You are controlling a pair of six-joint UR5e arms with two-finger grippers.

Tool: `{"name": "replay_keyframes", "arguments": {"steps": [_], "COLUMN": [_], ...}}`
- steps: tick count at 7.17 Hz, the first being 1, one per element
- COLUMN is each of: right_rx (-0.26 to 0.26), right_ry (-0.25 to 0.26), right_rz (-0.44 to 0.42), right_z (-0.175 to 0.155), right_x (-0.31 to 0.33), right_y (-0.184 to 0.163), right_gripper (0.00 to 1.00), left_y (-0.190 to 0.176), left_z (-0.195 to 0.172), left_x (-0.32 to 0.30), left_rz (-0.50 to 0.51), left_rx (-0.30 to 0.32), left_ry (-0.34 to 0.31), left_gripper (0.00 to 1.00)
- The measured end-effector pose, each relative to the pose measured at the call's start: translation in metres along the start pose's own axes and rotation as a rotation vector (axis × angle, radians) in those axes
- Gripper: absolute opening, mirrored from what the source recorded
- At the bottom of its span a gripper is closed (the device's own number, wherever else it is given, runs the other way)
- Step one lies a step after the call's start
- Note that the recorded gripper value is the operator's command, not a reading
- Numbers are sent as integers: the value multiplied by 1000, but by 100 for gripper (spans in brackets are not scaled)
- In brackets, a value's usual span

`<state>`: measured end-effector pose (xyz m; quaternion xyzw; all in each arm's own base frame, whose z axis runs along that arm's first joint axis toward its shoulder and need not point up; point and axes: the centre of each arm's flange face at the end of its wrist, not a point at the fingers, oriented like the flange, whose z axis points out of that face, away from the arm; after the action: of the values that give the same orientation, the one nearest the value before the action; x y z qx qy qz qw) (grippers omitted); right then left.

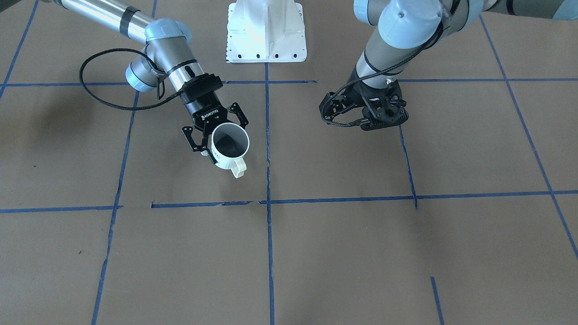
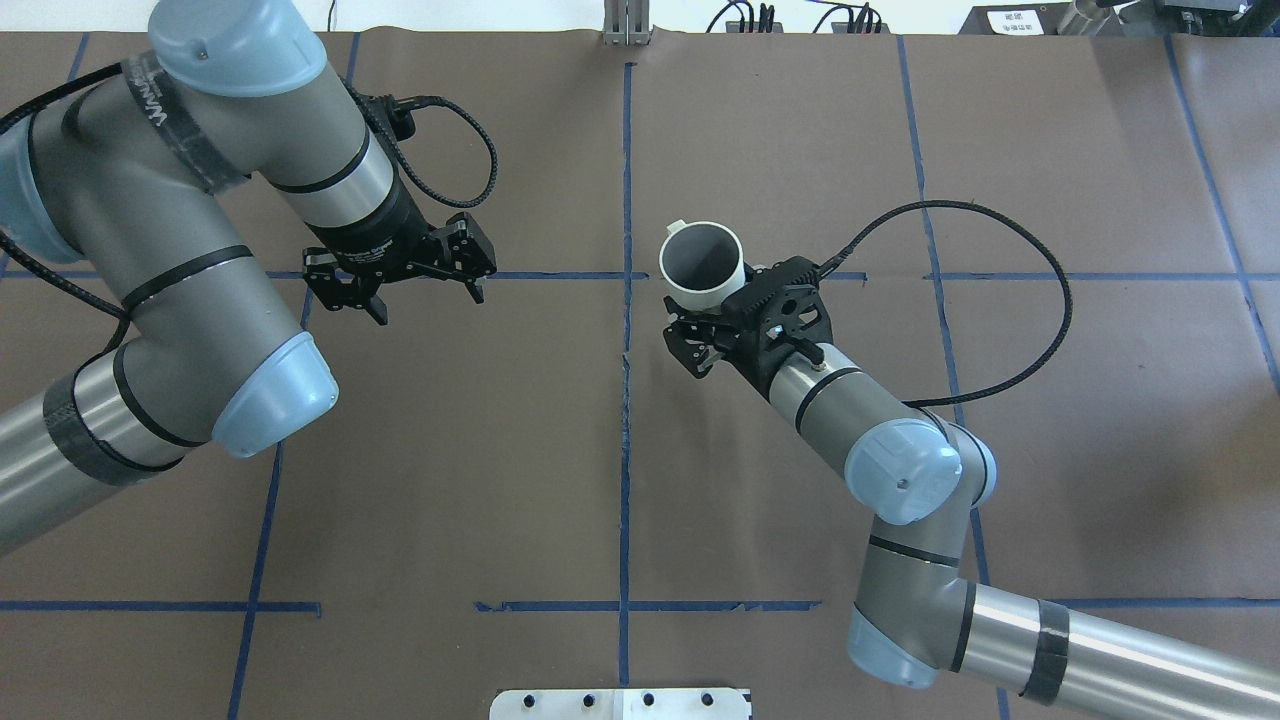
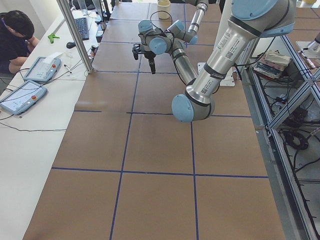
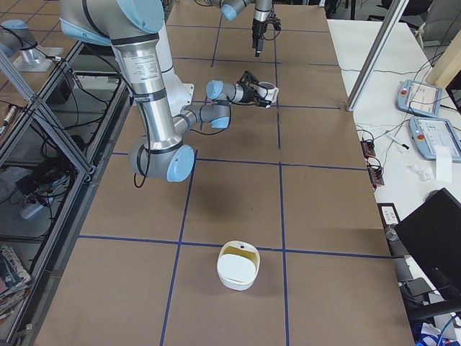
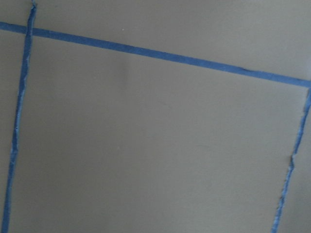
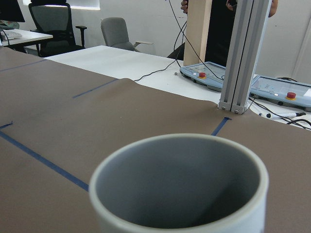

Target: Left arm hands cup to right arm to dump lemon

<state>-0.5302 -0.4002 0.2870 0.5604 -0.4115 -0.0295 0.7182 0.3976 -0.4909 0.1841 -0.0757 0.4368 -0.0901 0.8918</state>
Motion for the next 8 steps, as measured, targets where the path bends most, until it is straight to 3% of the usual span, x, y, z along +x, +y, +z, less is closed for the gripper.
{"name": "replay_keyframes", "arguments": {"steps": [4, 8], "right_rx": [-7, -8], "right_ry": [25, 20], "right_rz": [-6, -5], "right_z": [17, 16], "right_x": [-37, -43], "right_y": [-19, -18], "right_gripper": [38, 42], "left_y": [8, 6], "left_z": [-1, 9], "left_x": [83, 103], "left_rz": [-103, -173], "left_rx": [-16, -23], "left_ry": [72, 116], "left_gripper": [98, 95]}}
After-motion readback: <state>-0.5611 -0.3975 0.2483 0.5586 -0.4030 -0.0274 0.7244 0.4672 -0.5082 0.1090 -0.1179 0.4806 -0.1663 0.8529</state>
